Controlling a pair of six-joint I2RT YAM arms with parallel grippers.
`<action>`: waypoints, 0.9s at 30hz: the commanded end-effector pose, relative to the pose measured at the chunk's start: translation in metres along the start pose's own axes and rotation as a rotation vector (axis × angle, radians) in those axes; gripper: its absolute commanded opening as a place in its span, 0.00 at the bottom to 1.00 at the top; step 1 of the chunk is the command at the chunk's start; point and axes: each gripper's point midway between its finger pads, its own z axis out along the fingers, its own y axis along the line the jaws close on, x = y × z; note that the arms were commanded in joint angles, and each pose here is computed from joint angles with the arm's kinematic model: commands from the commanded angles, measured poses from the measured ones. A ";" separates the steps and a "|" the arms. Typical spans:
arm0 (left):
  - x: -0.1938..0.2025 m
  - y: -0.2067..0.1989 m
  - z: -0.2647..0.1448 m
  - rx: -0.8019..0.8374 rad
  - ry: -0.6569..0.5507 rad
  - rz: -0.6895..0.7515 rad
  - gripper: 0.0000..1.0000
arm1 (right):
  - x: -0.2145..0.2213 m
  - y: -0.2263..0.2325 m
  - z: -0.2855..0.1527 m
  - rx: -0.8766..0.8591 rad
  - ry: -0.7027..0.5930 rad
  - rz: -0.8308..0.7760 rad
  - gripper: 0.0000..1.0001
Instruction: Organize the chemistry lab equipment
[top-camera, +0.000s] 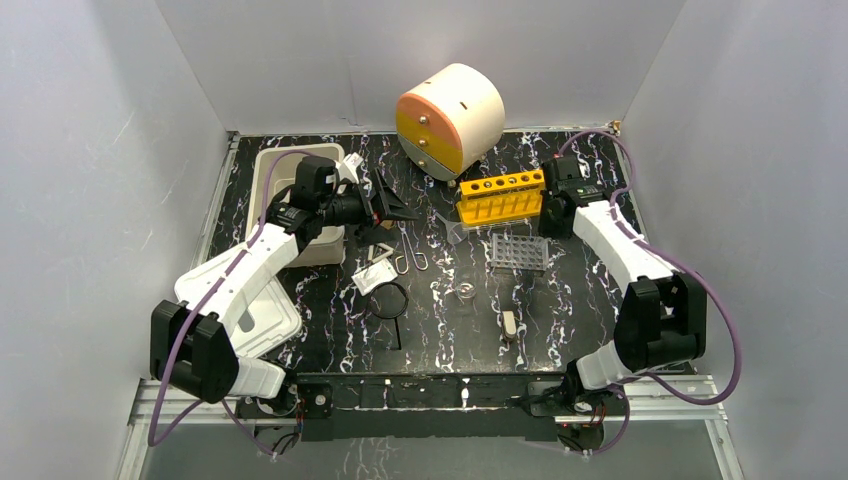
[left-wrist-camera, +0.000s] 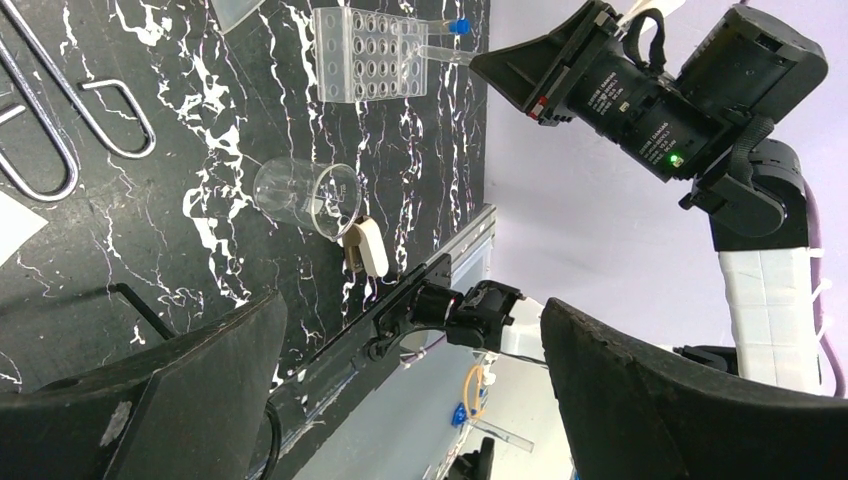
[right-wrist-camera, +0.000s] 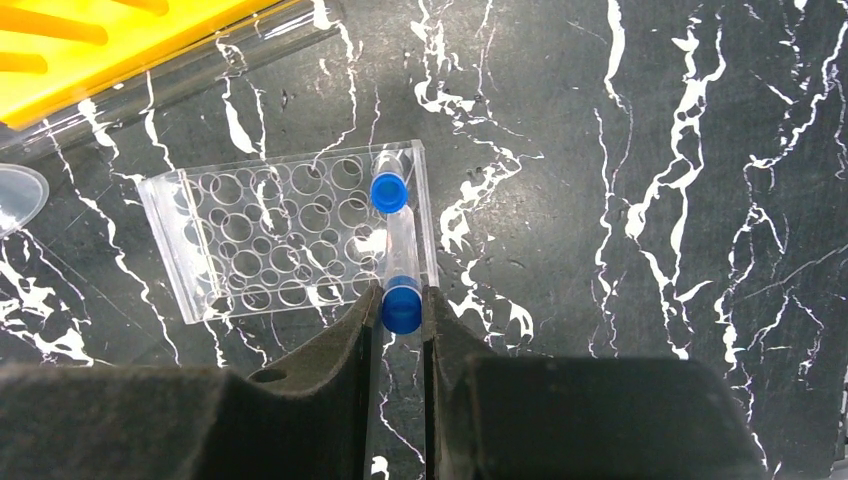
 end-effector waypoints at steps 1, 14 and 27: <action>-0.002 -0.014 -0.005 0.049 0.006 0.019 0.98 | -0.008 0.007 0.003 -0.043 -0.013 -0.007 0.17; -0.002 -0.009 -0.004 0.036 0.010 0.019 0.98 | -0.009 0.006 0.016 -0.009 0.039 -0.031 0.22; 0.000 -0.006 -0.009 0.024 0.006 0.015 0.98 | -0.018 0.003 0.020 0.037 0.067 -0.030 0.40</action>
